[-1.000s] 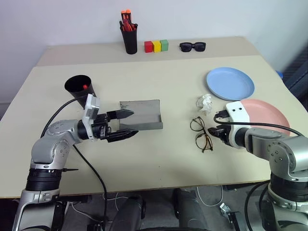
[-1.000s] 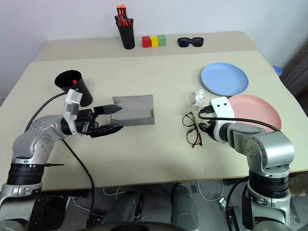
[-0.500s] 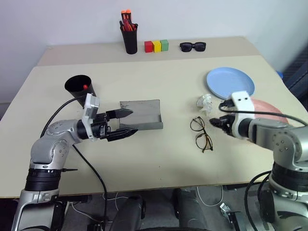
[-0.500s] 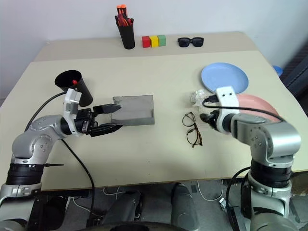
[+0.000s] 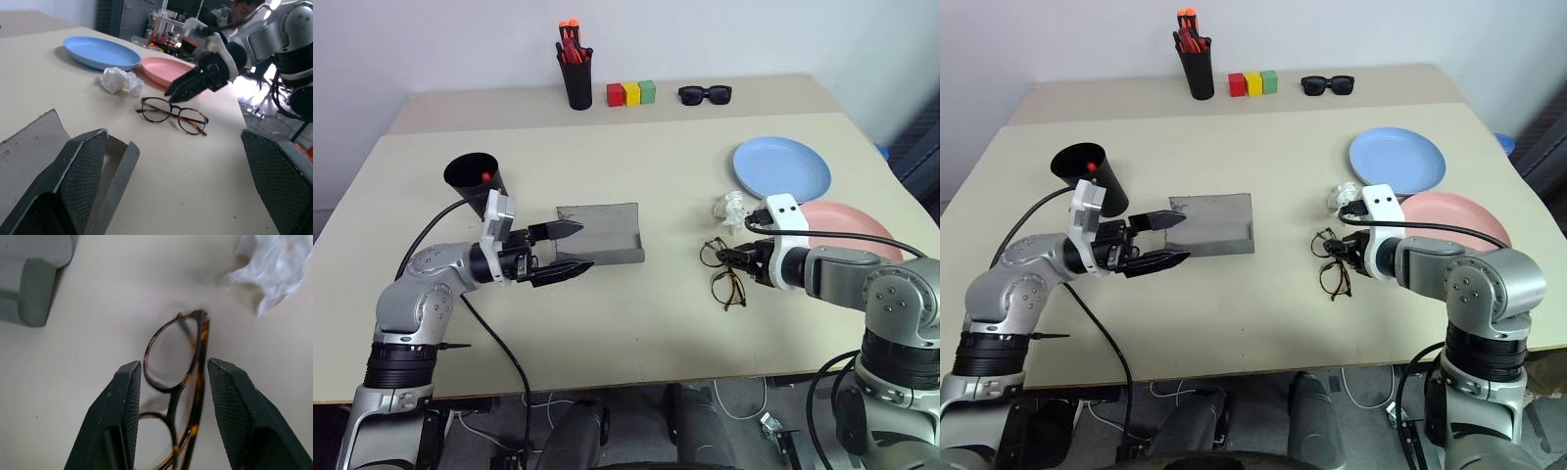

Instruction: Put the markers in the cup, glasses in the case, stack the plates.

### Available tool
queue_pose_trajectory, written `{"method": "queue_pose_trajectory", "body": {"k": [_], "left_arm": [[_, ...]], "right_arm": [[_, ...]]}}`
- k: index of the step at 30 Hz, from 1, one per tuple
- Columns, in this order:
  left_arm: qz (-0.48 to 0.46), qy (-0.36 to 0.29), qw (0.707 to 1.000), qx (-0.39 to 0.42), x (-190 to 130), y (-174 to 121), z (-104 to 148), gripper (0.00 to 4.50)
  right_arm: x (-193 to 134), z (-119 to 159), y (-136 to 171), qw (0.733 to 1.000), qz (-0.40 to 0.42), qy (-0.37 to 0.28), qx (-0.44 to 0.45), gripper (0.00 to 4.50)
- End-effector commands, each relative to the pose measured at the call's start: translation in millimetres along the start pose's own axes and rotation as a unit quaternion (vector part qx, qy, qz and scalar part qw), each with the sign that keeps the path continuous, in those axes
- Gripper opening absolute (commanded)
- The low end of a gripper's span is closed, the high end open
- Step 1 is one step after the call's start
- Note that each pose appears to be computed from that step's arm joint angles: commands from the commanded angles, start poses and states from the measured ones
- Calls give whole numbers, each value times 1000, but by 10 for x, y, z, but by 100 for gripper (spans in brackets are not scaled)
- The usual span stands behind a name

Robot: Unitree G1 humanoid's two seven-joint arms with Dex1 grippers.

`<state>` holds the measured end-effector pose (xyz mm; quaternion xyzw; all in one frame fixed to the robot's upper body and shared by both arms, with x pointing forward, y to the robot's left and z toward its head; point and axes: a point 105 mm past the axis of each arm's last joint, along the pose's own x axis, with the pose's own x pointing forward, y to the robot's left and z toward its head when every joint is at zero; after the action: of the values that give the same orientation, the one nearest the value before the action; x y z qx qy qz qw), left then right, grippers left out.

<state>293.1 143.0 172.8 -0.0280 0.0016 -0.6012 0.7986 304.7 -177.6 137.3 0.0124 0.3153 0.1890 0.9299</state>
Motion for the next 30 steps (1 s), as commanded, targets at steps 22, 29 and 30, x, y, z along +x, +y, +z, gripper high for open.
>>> {"method": "queue_pose_trajectory", "body": {"k": [22,29,30], "left_arm": [[9,-18,999,28,-5,-13,132,450],[31,-29,999,18,-86,15,181,450],[36,-30,999,16,-120,9,192,450]], "right_arm": [[13,-153,-12,999,-13,44,-22,7],[-84,411,255,995,52,-41,-72,7],[-85,558,337,992,68,-67,-86,7]]}}
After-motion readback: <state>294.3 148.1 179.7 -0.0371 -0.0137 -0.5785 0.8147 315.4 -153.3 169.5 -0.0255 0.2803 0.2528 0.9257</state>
